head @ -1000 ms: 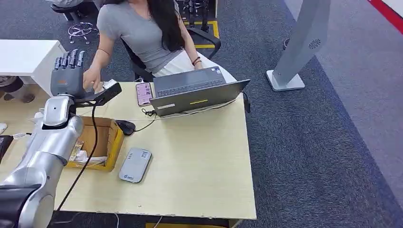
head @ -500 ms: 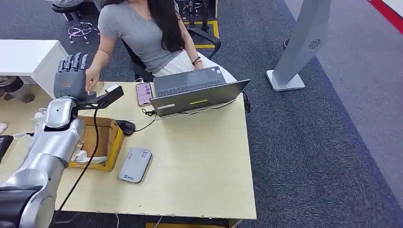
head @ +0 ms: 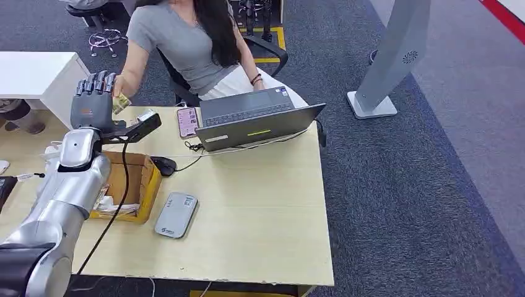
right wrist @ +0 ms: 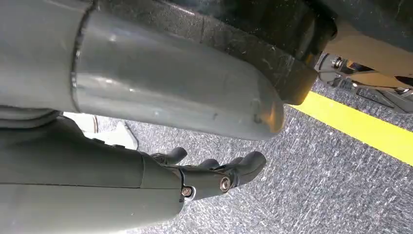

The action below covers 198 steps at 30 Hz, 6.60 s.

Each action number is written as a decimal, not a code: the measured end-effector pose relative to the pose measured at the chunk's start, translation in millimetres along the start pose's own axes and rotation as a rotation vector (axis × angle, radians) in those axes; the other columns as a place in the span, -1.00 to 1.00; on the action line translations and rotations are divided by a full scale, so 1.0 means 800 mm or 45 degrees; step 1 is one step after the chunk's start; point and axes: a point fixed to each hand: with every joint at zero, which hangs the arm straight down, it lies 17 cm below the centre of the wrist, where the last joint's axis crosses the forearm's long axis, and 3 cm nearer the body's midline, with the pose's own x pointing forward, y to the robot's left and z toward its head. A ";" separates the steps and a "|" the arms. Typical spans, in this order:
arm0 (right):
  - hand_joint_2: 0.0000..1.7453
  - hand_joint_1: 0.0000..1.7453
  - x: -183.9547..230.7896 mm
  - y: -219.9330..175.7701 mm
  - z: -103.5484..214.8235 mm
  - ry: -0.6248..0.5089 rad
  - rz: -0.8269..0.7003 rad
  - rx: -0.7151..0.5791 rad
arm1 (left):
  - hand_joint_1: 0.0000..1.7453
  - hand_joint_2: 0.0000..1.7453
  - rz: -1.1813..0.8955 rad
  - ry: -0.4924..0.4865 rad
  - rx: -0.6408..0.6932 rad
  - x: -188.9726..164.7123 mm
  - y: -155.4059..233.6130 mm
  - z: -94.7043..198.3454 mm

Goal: Pass the card to the sensor for recognition and then transmit it.

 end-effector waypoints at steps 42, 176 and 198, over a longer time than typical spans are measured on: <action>-1.00 -1.00 0.000 0.001 0.000 -0.001 0.011 0.004 | 1.00 1.00 0.019 -0.021 -0.048 0.004 -0.017 0.009; -1.00 -1.00 -0.026 0.015 0.002 0.105 -0.199 -0.014 | 1.00 1.00 0.294 -0.201 -0.327 0.160 -0.124 0.350; -1.00 -1.00 -0.024 0.016 0.002 0.080 -0.125 -0.002 | 1.00 1.00 0.434 -0.250 -0.052 0.148 -0.036 0.244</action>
